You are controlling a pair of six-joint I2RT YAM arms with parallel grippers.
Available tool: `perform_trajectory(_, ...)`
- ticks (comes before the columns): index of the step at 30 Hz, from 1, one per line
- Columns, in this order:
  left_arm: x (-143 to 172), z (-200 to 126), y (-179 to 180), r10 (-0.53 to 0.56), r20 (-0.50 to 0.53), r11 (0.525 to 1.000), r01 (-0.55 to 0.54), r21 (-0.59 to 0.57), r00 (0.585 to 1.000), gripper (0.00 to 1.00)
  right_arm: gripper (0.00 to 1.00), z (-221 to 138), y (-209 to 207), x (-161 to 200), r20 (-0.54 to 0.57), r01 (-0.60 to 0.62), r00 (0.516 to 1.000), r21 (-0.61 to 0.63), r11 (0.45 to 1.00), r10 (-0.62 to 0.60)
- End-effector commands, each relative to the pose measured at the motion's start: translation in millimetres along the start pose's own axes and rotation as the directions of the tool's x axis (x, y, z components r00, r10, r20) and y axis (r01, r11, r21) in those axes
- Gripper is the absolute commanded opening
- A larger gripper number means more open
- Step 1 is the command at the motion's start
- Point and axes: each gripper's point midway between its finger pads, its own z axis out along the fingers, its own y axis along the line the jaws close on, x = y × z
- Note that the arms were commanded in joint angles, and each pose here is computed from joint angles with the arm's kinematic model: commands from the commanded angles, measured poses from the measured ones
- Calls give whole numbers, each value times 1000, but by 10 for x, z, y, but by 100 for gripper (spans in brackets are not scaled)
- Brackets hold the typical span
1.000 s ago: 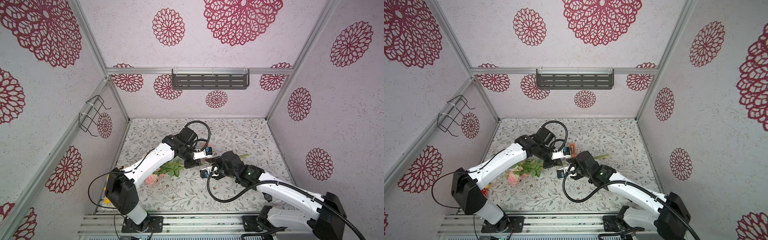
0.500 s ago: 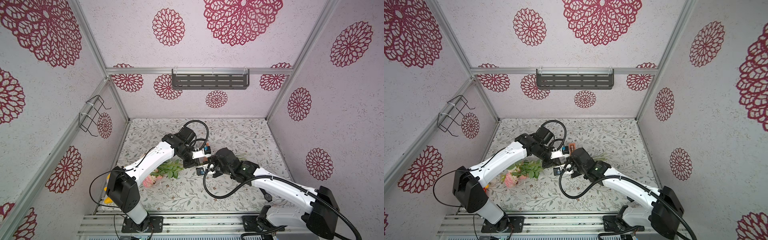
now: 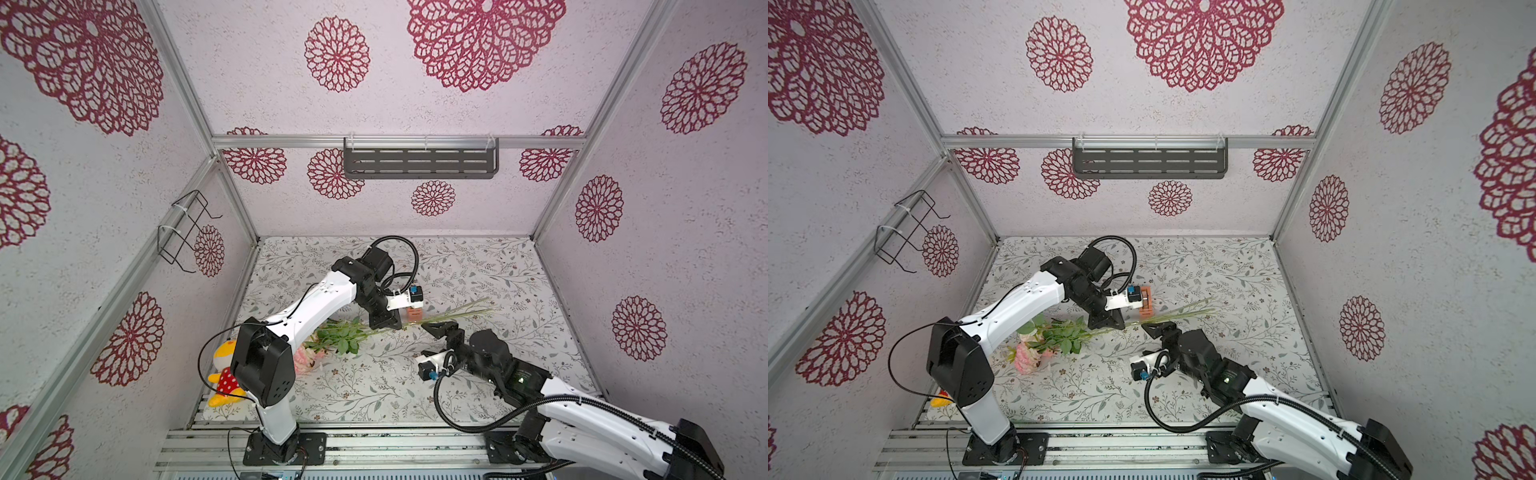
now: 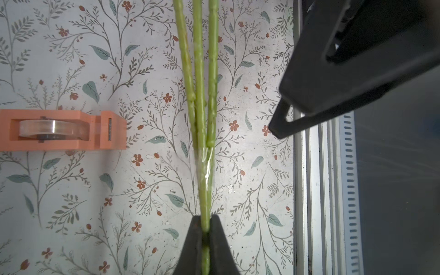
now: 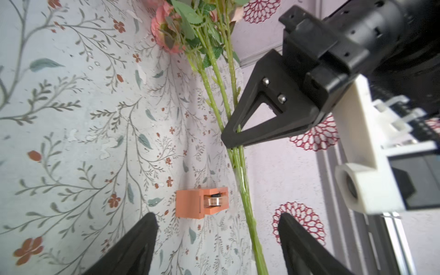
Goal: Wrap bouquets with tape
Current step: Wrap the tape around the bouquet.
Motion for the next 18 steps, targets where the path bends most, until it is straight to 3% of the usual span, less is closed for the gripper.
perform_trajectory(1, -83, -91, -150, 29, 43, 998, -31, 61, 999, 0, 84, -106, -537, -120, 10, 128, 990, 312, 941, -138)
perform_trajectory(5, -96, -126, -228, 26, 41, 995, -30, 98, 999, 0, 84, -59, -606, -169, -32, 261, 963, 361, 895, -268)
perform_trajectory(10, -124, -146, -348, 32, 60, 986, -41, 162, 998, 0, 85, -73, -780, -247, -101, 377, 920, 490, 786, -378)
perform_trajectory(18, -123, -128, -340, 24, 49, 985, -32, 172, 999, 0, 84, 74, -689, -277, -104, 405, 908, 466, 787, -406)
